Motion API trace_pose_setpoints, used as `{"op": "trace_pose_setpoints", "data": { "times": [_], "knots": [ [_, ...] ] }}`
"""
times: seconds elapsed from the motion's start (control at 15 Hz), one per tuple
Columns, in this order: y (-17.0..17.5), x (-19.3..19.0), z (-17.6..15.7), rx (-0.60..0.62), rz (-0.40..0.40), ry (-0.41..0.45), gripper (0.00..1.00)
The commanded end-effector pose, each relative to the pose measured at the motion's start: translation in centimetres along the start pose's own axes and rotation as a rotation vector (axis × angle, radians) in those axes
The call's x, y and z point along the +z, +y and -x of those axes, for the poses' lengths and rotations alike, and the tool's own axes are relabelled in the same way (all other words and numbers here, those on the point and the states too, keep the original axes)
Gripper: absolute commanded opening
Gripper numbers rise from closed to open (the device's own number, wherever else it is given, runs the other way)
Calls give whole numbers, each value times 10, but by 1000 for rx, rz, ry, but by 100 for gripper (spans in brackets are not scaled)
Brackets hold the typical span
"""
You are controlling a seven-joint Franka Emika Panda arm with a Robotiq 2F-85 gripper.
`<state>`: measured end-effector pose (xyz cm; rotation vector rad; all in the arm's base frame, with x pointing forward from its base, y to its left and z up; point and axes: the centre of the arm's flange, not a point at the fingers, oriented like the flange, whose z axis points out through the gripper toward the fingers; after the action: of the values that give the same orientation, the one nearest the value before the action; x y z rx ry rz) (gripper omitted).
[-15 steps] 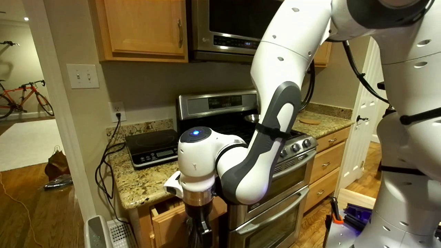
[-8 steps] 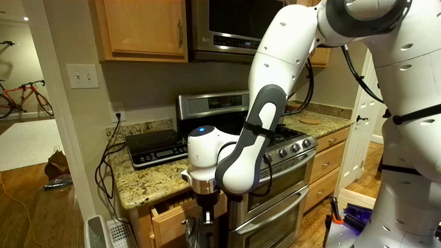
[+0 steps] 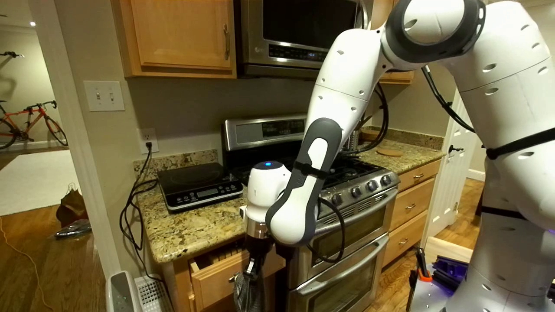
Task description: Slide close the drawer on the left
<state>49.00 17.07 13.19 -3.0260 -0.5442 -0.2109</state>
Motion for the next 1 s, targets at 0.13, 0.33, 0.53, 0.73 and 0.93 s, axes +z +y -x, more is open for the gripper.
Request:
{"op": "trace_pose_setpoints", "data": {
  "times": [0.13,0.33,0.53,0.73,0.93],
  "knots": [
    [22,4,-6,203,64,193,7],
    [44,11,-13,258,95,241,6],
    [53,22,-17,290,101,243,5],
    [58,30,-24,296,110,260,6],
    [62,28,-33,291,131,292,6]
  ]
}}
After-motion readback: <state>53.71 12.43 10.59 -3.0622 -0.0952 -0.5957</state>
